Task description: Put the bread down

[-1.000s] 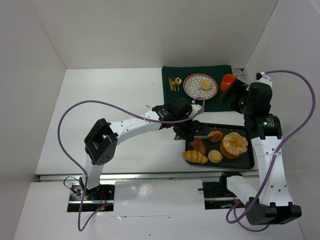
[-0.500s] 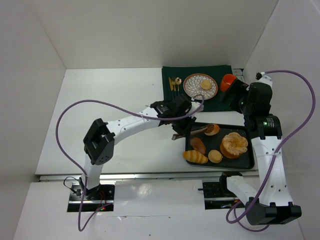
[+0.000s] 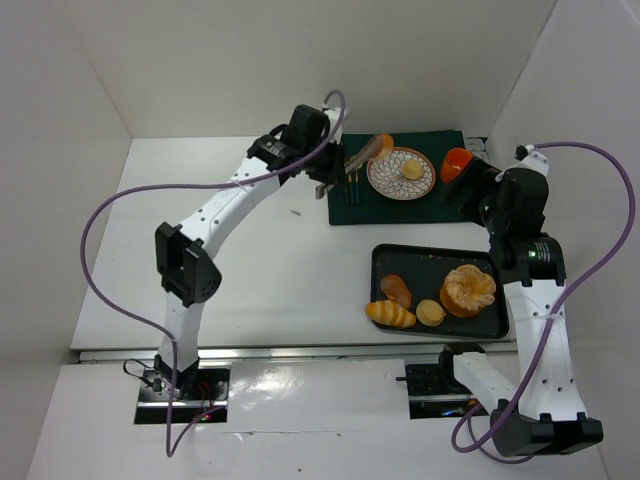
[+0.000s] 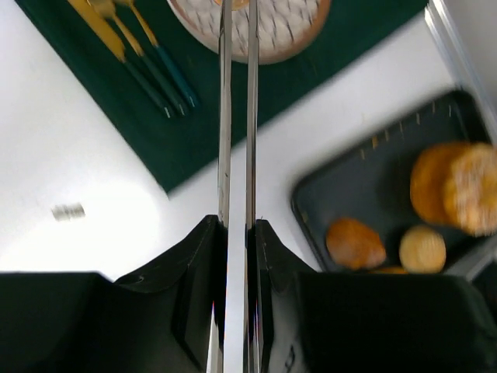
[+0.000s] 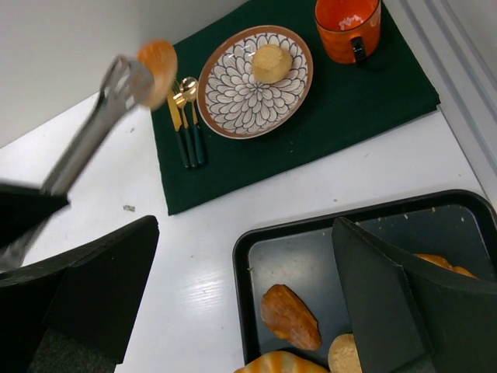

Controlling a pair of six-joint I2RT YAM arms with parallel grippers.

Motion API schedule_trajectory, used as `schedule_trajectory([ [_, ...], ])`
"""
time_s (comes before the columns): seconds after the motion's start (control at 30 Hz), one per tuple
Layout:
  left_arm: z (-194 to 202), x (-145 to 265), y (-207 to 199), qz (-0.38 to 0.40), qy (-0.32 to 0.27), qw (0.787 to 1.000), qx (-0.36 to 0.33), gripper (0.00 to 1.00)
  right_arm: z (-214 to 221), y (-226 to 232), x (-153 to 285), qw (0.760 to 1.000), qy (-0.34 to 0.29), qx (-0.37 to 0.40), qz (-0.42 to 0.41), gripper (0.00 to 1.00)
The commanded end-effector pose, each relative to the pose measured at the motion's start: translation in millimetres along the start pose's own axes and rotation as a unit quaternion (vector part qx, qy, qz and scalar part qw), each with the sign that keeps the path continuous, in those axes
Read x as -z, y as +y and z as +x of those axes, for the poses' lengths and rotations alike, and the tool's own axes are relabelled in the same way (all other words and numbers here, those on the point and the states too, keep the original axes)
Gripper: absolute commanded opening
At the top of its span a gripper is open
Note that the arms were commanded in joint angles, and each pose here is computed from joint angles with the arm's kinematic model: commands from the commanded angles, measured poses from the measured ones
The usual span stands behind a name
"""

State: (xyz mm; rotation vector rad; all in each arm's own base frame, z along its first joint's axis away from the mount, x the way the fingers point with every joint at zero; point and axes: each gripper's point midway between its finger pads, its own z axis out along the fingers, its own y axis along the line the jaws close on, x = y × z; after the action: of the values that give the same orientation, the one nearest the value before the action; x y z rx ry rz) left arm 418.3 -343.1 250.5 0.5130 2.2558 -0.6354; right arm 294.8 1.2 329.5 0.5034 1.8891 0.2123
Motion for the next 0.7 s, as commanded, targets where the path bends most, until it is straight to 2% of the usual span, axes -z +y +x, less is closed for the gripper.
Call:
schedule_trajectory([
  [0.0, -25, -32, -1, 0.024, -0.027, 0.999, 0.013, 0.16, -10, 14, -2, 0.999, -0.021, 0.011, -0.035, 1.0],
  [0.23, -53, -92, 15, 0.029, -0.083, 0.995, 0.04, 0.26, -10, 20, 0, 0.999, -0.011, 0.007, -0.045, 1.0],
  [0.33, -39, -113, 30, 0.004, -0.071, 0.996, 0.045, 0.38, -16, 24, 7, 0.999, -0.012, 0.007, -0.052, 1.0],
  [0.4, -36, -117, 35, 0.008, -0.065, 0.997, 0.048, 0.49, -16, 23, 5, 0.999, -0.01, 0.007, -0.046, 1.0],
  [0.53, -24, -120, 35, 0.014, -0.047, 0.998, 0.046, 0.54, -16, 21, 2, 0.999, -0.008, 0.007, -0.04, 1.0],
  [0.6, -29, -108, 32, 0.015, -0.053, 0.998, 0.04, 0.59, -9, 19, -3, 0.999, 0.003, 0.003, -0.035, 1.0],
  [0.67, -36, -98, 27, 0.021, -0.06, 0.997, 0.034, 0.59, -8, 18, -5, 0.999, 0.003, 0.003, -0.035, 1.0],
])
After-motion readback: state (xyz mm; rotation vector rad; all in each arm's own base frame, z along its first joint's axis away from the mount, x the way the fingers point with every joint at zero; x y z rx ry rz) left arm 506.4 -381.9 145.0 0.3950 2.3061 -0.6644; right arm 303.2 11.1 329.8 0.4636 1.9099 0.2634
